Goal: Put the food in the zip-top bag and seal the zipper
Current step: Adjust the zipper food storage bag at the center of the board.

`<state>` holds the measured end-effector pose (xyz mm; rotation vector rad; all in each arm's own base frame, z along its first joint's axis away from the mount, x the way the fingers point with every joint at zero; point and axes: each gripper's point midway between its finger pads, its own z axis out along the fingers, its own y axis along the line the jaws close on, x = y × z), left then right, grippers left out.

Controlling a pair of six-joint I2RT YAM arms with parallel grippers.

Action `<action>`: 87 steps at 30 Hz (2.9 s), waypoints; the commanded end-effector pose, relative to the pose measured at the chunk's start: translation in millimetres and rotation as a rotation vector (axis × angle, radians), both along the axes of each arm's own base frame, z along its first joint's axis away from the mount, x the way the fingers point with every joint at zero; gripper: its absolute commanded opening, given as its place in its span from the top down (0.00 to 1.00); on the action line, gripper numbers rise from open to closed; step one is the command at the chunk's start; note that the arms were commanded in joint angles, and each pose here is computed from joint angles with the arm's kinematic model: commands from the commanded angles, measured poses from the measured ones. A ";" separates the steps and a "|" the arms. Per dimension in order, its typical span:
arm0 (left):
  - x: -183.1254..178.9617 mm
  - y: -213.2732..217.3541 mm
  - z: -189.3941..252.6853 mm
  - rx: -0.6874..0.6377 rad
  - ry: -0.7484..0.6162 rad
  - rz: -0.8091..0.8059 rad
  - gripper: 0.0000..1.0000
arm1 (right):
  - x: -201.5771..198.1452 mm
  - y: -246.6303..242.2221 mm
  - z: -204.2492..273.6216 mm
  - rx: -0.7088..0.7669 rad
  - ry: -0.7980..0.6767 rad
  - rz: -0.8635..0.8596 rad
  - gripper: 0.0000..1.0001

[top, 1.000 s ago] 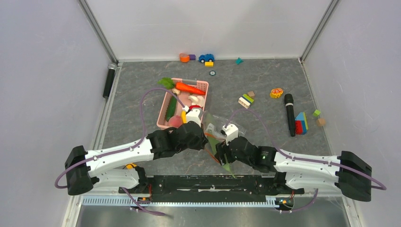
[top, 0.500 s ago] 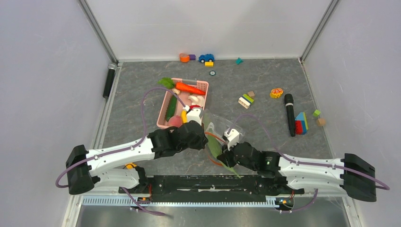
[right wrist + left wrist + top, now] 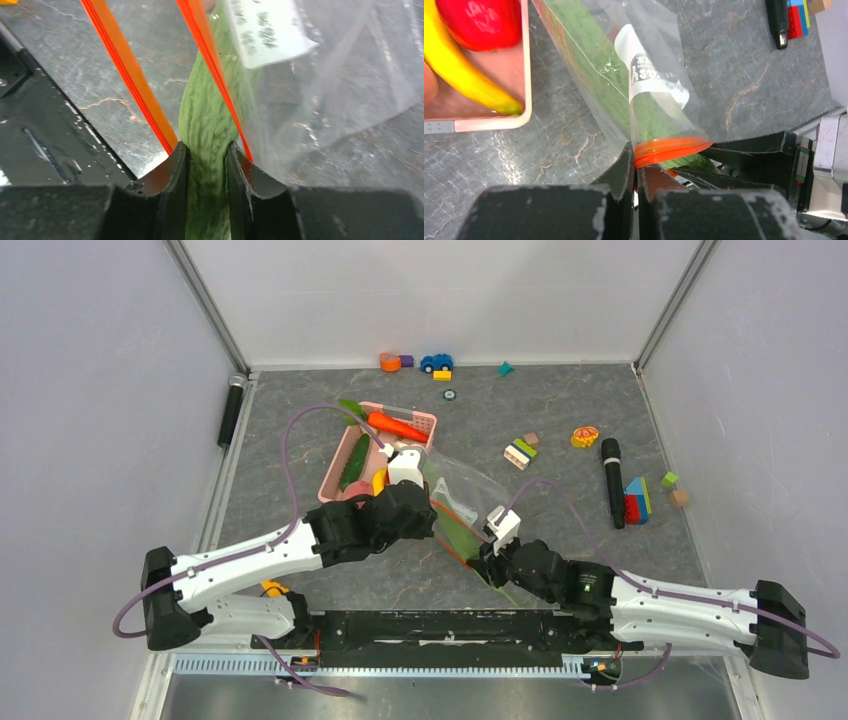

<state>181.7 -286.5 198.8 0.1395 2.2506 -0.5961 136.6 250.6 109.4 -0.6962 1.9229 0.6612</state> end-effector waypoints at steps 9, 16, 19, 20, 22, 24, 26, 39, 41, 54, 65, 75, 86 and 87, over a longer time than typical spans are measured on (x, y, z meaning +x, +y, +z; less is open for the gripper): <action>28.6 -26.5 12.5 0.054 -0.060 0.029 0.98 | 8.5 -21.8 37.0 0.016 -0.099 -0.052 1.00; 27.8 -49.2 6.4 0.059 -0.033 -0.037 0.88 | 19.5 -6.5 60.0 0.030 -0.174 -0.046 1.00; 25.8 -44.5 7.5 0.048 -0.035 -0.029 0.68 | 38.0 -17.4 66.9 0.039 -0.178 -0.202 1.00; 25.6 -41.1 7.3 0.045 -0.037 -0.022 0.59 | 41.6 -18.7 68.8 0.048 -0.180 -0.234 1.00; 24.5 -34.1 8.7 0.040 -0.045 -0.009 0.45 | 45.0 -18.0 70.7 0.059 -0.188 -0.256 1.00; 22.1 -26.5 8.5 0.037 -0.047 0.001 0.30 | 47.3 -14.0 75.4 0.089 -0.194 -0.266 1.00; 18.5 -19.8 7.9 0.028 -0.046 0.003 0.17 | 50.8 -14.3 78.9 0.109 -0.198 -0.295 1.00; -3.2 13.6 -20.7 -0.100 -0.049 0.010 0.00 | 68.1 -20.5 122.7 0.262 -0.256 -0.438 1.00; -1.6 7.0 -21.9 -0.142 -0.060 0.008 0.00 | 66.7 -18.2 128.5 0.274 -0.254 -0.424 1.00; 30.8 -19.2 -28.3 -0.226 -0.148 0.109 0.01 | 61.7 -8.8 188.7 0.361 -0.300 -0.352 1.00; 51.6 -17.2 -8.7 -0.352 -0.229 0.246 0.06 | 52.4 -2.8 210.1 0.441 -0.255 -0.303 1.00; 70.7 -13.7 -7.2 -0.463 -0.309 0.372 0.12 | 46.0 1.5 228.3 0.542 -0.212 -0.281 1.00; 88.8 -9.9 7.1 -0.471 -0.434 0.451 0.19 | 41.3 5.5 230.8 0.608 -0.162 -0.267 1.00; 90.6 -10.4 8.7 -0.474 -0.450 0.454 0.21 | 40.6 6.0 232.1 0.616 -0.158 -0.264 1.00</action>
